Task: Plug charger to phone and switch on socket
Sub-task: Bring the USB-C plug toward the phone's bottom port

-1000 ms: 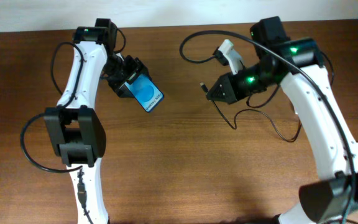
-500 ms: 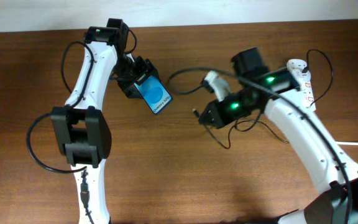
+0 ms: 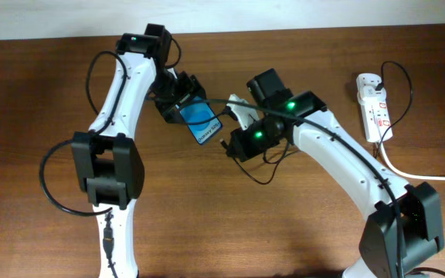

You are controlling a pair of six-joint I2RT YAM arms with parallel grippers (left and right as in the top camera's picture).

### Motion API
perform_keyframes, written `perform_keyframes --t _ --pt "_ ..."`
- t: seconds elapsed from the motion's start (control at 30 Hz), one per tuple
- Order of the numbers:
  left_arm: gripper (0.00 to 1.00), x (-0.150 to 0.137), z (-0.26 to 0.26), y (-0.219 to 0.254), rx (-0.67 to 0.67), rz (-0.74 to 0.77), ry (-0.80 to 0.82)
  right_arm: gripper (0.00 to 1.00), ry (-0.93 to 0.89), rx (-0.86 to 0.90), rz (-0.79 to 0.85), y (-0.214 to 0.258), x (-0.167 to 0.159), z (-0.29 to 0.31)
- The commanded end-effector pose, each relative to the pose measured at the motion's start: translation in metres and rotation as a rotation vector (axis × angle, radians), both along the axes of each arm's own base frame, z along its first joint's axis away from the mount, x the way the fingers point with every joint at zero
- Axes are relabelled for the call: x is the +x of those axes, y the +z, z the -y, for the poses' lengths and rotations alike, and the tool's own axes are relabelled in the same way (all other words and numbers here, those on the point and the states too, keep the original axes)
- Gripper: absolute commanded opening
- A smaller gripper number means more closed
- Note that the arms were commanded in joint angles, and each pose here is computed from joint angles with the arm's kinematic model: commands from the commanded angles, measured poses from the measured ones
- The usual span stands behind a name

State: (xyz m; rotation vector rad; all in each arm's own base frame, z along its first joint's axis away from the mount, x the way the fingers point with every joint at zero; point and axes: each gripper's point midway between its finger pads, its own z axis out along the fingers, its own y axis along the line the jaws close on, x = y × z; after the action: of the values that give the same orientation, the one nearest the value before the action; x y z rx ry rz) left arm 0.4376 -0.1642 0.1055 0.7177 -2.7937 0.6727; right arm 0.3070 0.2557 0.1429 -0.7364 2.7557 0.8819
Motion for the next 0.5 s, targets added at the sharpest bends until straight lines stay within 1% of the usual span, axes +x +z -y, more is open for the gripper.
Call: perform_keyframes --t 0.0,0.2,0.47 --pt "0.0 -0.001 0.014 0.029 -0.042 0.073 -0.039 0.04 -0.035 -0.041 0.019 -0.004 0.002 -0.004" --pt "0.0 -0.002 0.016 0.03 -0.052 0.071 -0.042 0.04 -0.041 -0.033 0.03 -0.003 0.006 -0.005" --pt "0.0 -0.002 0.018 0.031 -0.058 0.069 -0.044 0.04 -0.049 -0.045 -0.006 -0.014 0.006 -0.006"
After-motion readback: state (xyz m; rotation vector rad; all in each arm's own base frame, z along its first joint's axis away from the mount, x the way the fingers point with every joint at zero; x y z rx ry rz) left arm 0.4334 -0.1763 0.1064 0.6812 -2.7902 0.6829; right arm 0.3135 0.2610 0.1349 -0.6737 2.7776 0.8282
